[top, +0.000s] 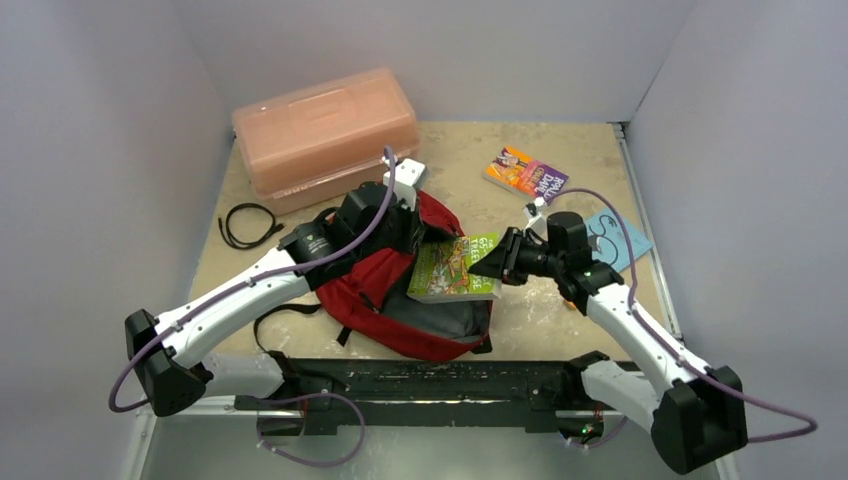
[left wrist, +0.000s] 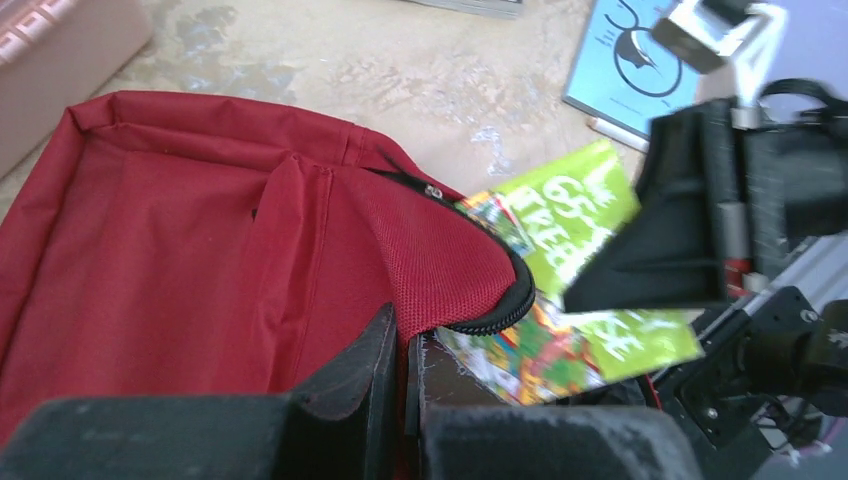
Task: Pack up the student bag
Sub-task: Place the book in the student bag.
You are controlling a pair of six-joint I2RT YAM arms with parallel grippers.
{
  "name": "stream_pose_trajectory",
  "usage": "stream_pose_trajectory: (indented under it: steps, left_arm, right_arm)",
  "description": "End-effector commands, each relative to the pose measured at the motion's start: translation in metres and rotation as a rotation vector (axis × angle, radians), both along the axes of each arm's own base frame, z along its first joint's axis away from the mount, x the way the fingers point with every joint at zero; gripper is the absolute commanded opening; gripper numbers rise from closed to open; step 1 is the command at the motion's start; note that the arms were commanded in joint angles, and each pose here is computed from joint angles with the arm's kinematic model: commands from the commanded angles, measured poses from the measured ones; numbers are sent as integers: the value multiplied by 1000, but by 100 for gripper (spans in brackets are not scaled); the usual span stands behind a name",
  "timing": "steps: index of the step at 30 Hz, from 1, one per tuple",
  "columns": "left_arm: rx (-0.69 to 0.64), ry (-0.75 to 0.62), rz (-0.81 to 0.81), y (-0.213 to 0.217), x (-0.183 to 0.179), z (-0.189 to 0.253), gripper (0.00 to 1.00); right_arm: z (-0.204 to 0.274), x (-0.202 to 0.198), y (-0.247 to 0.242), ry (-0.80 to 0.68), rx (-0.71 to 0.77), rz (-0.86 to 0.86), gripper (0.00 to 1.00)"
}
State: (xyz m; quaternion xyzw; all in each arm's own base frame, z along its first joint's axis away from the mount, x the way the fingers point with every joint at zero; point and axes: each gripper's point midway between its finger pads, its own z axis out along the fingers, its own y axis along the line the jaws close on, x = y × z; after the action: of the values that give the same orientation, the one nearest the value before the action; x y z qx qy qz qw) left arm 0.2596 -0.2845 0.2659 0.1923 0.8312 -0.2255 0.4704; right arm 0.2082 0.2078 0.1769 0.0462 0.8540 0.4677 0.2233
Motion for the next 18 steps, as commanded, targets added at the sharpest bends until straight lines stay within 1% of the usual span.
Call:
stream_pose_trajectory:
  steps: [1, 6, 9, 14, 18]
  left_arm:
    - [-171, -13, -32, -11, -10, 44, 0]
    - [-233, 36, -54, -26, -12, 45, 0]
    - [-259, 71, -69, -37, -12, 46, 0]
    - [-276, 64, -88, -47, -7, 55, 0]
    - [-242, 11, -78, -44, 1, 63, 0]
  right_arm:
    - [60, 54, 20, -155, 293, -134, 0]
    - [63, 84, 31, -143, 390, -207, 0]
    - [60, 100, 43, -108, 430, -197, 0]
    - [37, 104, 71, -103, 345, -122, 0]
    - [17, 89, 90, -114, 330, -16, 0]
